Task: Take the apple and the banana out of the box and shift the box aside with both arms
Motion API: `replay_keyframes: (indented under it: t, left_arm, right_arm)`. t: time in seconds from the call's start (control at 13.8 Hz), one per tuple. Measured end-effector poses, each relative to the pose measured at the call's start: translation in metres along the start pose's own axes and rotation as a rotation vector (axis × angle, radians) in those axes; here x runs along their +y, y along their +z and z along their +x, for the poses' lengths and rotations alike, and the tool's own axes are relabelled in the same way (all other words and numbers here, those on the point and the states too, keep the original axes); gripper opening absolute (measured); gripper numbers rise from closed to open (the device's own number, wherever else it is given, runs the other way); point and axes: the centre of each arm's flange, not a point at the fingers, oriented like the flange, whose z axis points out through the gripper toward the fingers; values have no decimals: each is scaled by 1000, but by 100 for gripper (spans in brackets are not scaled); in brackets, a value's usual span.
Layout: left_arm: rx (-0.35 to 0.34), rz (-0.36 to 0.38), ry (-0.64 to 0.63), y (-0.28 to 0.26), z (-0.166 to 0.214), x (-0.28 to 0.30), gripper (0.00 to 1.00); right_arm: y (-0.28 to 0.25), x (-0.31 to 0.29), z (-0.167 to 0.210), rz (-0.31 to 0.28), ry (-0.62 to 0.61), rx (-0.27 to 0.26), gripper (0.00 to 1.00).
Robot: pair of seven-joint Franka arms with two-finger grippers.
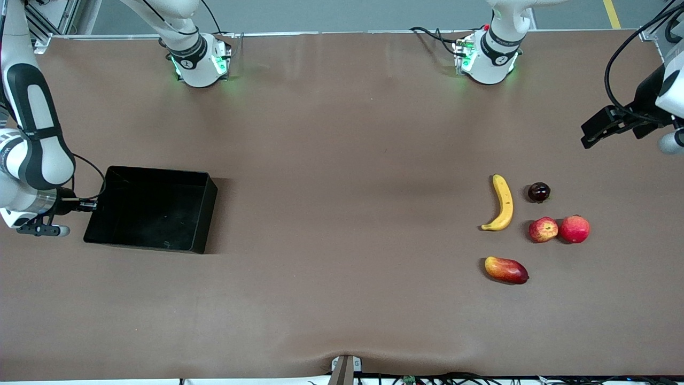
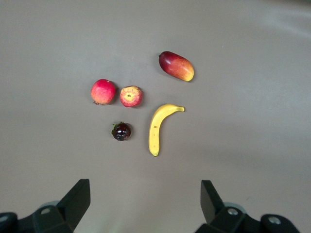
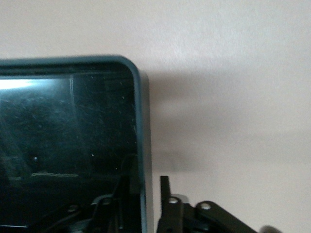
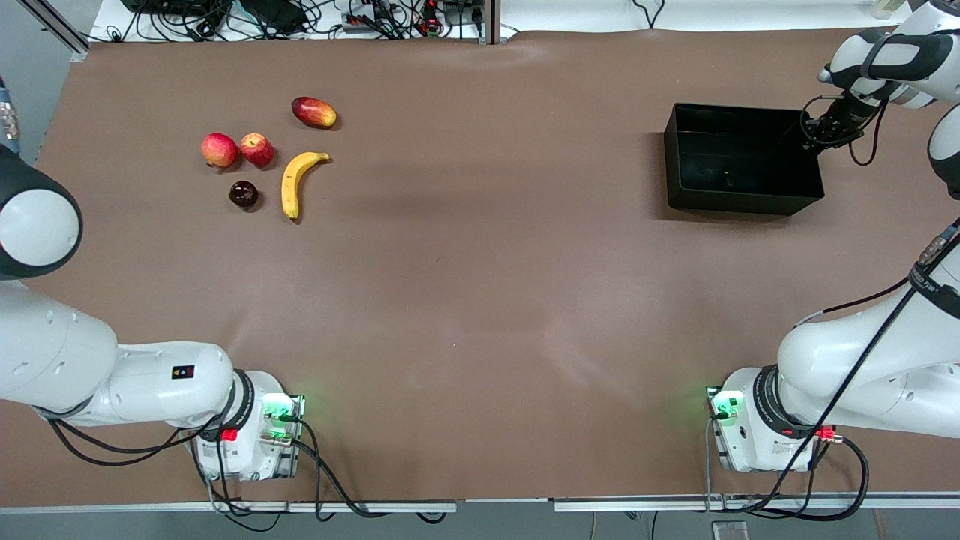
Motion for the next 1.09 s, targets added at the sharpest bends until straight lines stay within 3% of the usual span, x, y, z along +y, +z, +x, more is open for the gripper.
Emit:
replay_keyframes:
  t: [0.14,0.43,0.72,1.09]
  left_arm:
    - [-14,-26,0,0,-9,1,100]
    - [-29,-32,-8,3,-15,-4,100]
    - [-50,-27,1,13,-17,1,100]
    - [-35,-33,32,9,-23,17,100]
  right_arm:
    - [-31,-17,17,7,-36,22,58]
    - [-142,-81,52,15,-151,61,98]
    - [-208,-149,56,4,-218,90,100]
    - [-269,-231,11,-21,-168,41,100]
